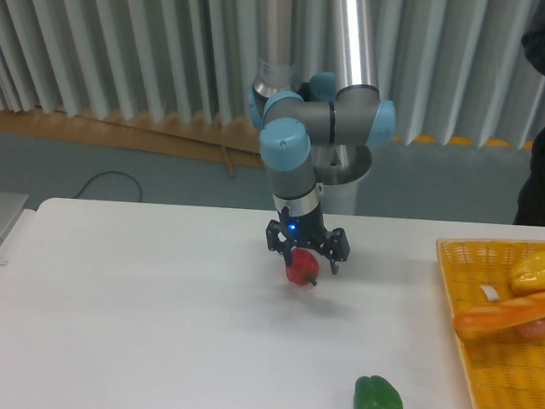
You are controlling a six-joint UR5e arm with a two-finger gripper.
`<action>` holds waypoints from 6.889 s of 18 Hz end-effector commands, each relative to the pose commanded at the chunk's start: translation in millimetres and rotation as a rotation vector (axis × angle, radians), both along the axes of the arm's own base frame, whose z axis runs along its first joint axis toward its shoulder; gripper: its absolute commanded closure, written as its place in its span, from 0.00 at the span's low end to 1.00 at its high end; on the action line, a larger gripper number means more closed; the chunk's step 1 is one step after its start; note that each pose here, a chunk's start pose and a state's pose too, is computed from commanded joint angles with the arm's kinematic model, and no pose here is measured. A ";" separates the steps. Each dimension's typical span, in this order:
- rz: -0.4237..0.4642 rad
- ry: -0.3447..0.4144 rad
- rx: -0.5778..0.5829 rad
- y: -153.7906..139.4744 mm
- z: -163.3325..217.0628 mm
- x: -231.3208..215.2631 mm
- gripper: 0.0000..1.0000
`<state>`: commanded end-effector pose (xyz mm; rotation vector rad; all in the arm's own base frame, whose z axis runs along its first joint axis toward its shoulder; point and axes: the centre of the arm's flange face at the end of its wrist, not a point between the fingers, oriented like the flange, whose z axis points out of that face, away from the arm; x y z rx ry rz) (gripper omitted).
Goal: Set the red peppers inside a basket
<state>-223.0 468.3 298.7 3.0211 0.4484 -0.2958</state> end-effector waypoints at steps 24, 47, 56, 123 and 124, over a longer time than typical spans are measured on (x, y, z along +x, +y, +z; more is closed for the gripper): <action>-0.004 0.045 -0.089 -8.8 -15.5 -3.2 0.00; 0.044 0.116 0.029 33.8 52.3 3.0 0.00; -0.574 -0.070 -0.211 10.8 77.5 -25.2 0.00; -1.107 -0.281 -0.348 3.4 -30.4 -2.5 0.00; -1.104 -0.282 -0.351 2.6 -31.7 -3.3 0.00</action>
